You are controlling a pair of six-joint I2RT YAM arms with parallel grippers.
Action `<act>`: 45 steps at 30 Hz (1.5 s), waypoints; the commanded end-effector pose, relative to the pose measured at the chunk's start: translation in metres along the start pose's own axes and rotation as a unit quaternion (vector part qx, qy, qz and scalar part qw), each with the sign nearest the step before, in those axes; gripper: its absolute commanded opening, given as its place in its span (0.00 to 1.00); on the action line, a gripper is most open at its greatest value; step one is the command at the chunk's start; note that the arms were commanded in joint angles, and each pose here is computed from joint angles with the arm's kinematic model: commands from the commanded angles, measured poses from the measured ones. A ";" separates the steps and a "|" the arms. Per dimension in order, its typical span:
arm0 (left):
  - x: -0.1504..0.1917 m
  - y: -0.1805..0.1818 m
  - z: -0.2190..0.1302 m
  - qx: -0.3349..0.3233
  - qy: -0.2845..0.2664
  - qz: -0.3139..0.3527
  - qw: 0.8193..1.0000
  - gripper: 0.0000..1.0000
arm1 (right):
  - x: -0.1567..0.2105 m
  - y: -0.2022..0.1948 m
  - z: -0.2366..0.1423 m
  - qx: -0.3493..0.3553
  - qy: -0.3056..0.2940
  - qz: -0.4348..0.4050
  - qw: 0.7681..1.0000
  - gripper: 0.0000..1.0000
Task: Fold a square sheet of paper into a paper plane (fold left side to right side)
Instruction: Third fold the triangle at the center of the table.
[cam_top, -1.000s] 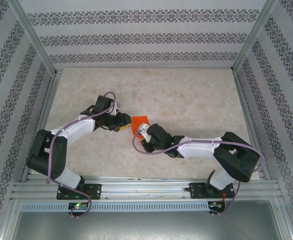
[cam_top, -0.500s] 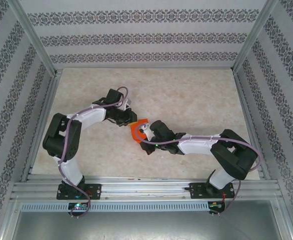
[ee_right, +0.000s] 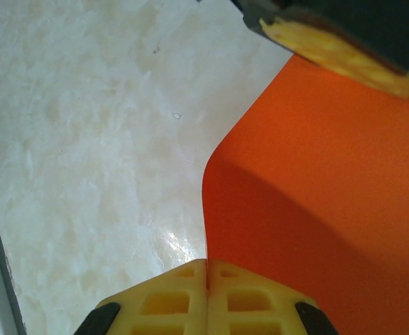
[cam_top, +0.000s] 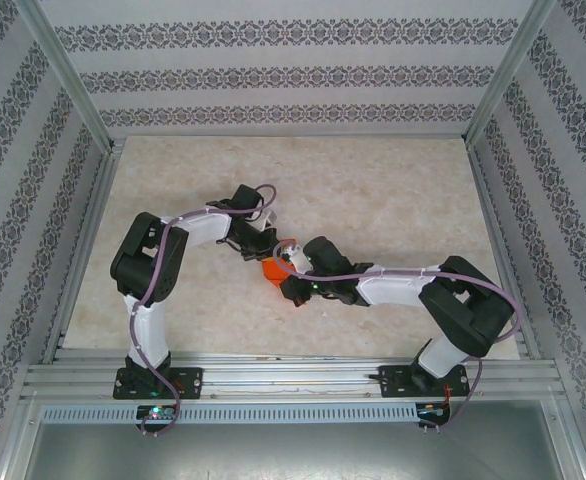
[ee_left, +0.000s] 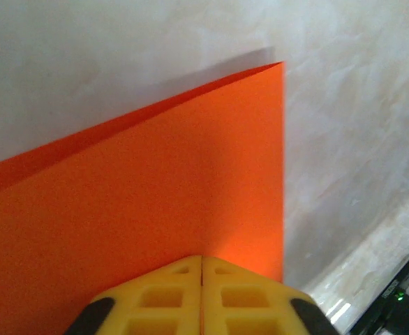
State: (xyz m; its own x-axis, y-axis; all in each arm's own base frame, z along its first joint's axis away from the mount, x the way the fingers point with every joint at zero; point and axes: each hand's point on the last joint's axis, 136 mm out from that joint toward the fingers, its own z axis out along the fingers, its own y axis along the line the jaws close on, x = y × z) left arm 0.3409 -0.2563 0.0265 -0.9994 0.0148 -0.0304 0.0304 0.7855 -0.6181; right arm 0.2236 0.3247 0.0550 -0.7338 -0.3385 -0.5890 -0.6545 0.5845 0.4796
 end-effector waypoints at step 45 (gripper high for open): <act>0.014 0.020 0.019 -0.052 0.035 0.027 0.998 0.00 | -0.006 -0.057 0.001 0.073 0.011 0.099 0.992 0.00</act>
State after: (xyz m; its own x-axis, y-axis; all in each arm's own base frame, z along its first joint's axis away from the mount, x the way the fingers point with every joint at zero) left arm 0.3390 -0.2579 0.0195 -0.9960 0.0727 -0.0526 0.0897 0.8025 -0.5899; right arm 0.2568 0.2977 0.0329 -0.8520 -0.2226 -0.4738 -0.4721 0.7178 0.5117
